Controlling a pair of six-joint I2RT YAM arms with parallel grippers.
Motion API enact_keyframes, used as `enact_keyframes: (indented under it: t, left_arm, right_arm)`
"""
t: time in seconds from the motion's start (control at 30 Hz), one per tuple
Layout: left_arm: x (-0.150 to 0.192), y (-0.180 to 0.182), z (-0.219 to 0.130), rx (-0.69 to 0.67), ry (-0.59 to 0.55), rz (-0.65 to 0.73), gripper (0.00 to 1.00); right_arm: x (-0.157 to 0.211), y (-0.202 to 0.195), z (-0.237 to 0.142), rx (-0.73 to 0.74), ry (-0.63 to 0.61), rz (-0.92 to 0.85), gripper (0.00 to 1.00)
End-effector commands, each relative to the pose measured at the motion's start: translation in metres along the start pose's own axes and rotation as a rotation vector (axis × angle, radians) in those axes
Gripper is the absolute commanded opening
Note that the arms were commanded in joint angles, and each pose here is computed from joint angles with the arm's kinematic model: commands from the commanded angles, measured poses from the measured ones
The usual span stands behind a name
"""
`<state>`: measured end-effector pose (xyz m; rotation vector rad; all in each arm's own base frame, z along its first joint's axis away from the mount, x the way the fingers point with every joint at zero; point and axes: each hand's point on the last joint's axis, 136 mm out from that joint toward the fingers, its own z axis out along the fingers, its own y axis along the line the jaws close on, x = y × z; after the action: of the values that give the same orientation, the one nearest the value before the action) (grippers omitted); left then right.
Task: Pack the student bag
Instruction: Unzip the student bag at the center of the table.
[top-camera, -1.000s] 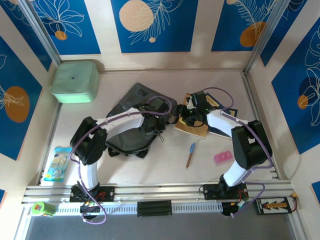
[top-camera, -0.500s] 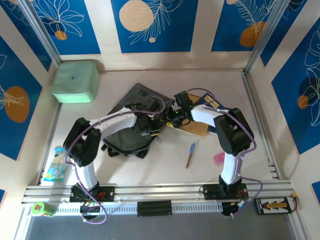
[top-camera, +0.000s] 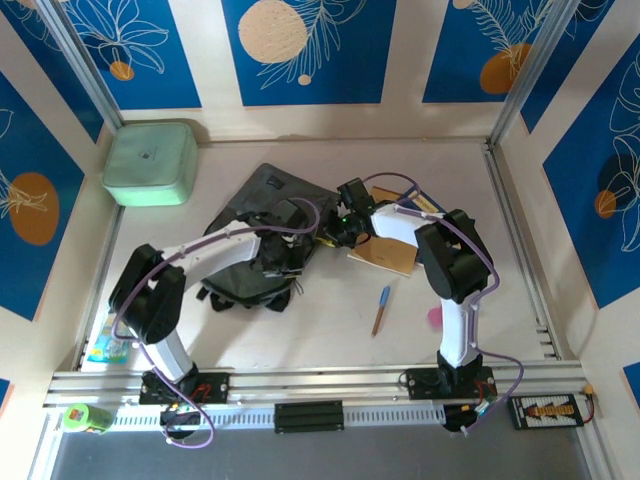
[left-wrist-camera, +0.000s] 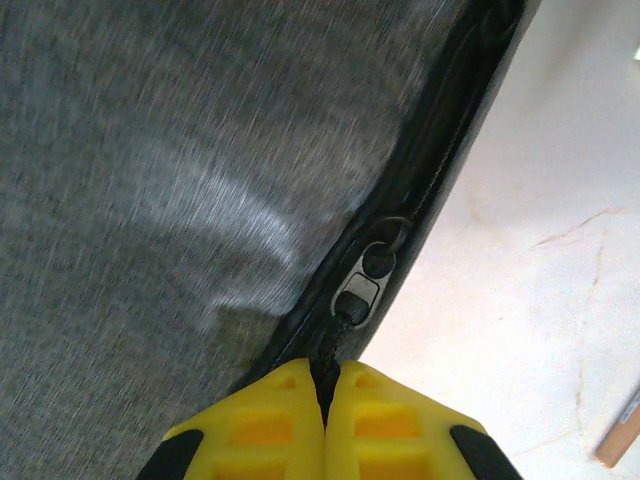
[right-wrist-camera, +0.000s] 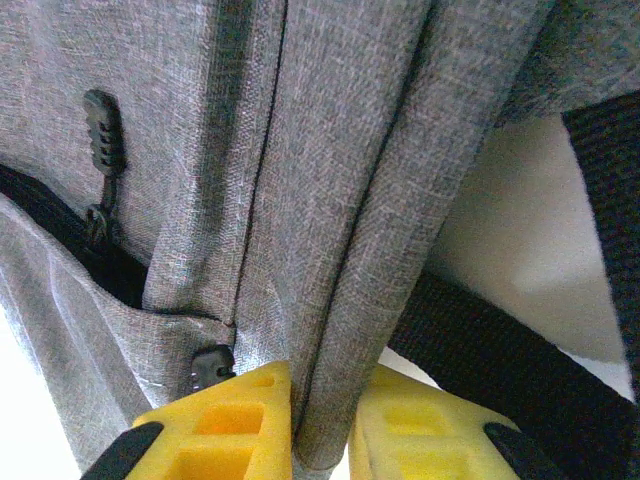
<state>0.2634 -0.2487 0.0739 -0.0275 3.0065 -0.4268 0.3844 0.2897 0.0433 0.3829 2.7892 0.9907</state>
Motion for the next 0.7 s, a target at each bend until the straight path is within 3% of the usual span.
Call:
enact_keyframes:
  t: [0.0,0.27,0.5,0.6,0.67]
  left_arm:
    - [0.027,0.035,-0.009,-0.094,0.076,0.007,0.00]
    - [0.036,0.042,-0.022,-0.056,0.065,0.044,0.00]
    - [0.039,0.028,-0.020,0.024,0.084,0.063,0.00]
    - [0.033,0.020,-0.019,0.052,0.081,0.083,0.00]
    - [0.028,0.013,-0.019,0.068,0.079,0.099,0.00]
  right_arm:
    - [-0.029,-0.017,0.000,0.084,-0.093,0.008,0.19]
    - [-0.088,-0.020,-0.006,0.098,-0.173,-0.095,0.19]
    - [-0.102,0.001,-0.014,-0.014,-0.209,-0.179,0.20]
    - [-0.095,0.013,-0.025,-0.061,-0.193,-0.187,0.32]
    - [-0.081,0.019,-0.038,-0.088,-0.171,-0.163,0.46]
